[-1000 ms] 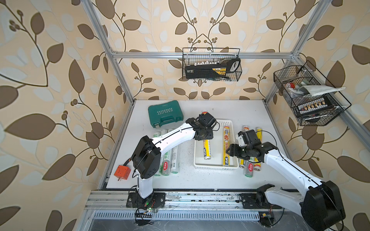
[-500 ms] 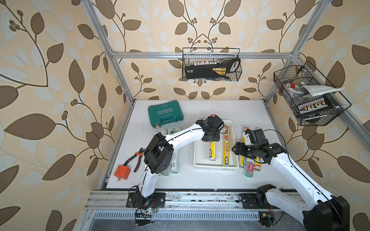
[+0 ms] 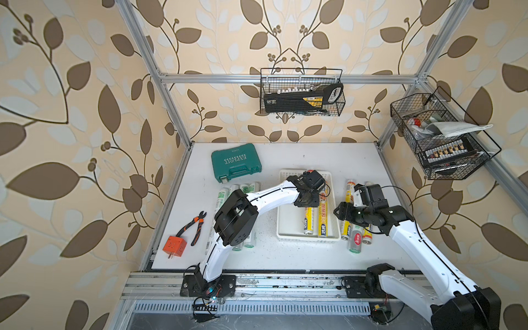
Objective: Put the plastic wrap into the basket
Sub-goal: Place the plastic wrap in the basket.
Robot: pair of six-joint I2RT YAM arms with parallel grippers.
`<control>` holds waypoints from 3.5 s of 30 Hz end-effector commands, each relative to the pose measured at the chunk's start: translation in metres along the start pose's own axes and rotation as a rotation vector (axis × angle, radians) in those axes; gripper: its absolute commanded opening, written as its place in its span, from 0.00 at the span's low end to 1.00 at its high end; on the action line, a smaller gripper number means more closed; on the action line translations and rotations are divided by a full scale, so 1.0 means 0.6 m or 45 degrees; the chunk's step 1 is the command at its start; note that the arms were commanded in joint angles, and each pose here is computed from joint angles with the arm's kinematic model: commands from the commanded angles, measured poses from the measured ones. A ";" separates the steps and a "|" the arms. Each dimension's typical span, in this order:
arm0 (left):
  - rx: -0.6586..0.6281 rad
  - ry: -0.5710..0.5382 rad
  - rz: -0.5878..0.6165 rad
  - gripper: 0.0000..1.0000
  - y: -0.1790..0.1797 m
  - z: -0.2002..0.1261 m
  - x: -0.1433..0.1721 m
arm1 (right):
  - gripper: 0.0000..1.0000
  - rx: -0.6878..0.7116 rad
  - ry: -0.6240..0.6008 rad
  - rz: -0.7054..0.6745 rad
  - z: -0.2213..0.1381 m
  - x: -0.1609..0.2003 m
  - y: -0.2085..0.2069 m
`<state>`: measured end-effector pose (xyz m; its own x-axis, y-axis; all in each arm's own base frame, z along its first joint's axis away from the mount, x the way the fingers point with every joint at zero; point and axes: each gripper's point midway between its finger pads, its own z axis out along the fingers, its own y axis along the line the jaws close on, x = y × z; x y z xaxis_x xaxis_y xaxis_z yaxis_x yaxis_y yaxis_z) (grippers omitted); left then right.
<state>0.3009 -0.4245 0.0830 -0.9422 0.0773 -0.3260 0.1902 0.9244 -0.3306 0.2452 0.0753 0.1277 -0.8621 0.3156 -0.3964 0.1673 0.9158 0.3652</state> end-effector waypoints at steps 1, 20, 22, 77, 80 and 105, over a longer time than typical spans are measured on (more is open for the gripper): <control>0.076 -0.017 -0.013 0.40 -0.032 -0.004 -0.009 | 0.71 -0.009 0.016 0.016 -0.001 0.007 -0.001; 0.123 0.035 -0.055 0.42 -0.041 0.030 0.005 | 0.71 -0.074 0.076 0.086 0.026 0.026 0.006; 0.112 0.038 -0.052 0.42 -0.041 0.025 0.007 | 0.71 -0.077 0.079 0.094 0.030 0.027 0.005; 0.404 0.061 -0.212 0.51 -0.091 0.047 0.035 | 0.71 -0.149 0.138 0.164 0.066 0.044 0.014; 0.431 0.043 -0.224 0.51 -0.094 0.039 0.033 | 0.71 -0.157 0.142 0.166 0.067 0.045 0.015; -0.205 -0.265 0.054 0.75 0.108 -0.207 -0.019 | 0.70 -0.058 0.009 -0.027 -0.017 -0.002 0.023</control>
<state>0.2870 -0.3700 0.1532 -0.8908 0.0168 -0.4540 0.1779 0.9324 -0.3145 0.2464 0.0888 0.1281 -0.8717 0.3306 -0.3618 0.1567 0.8875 0.4334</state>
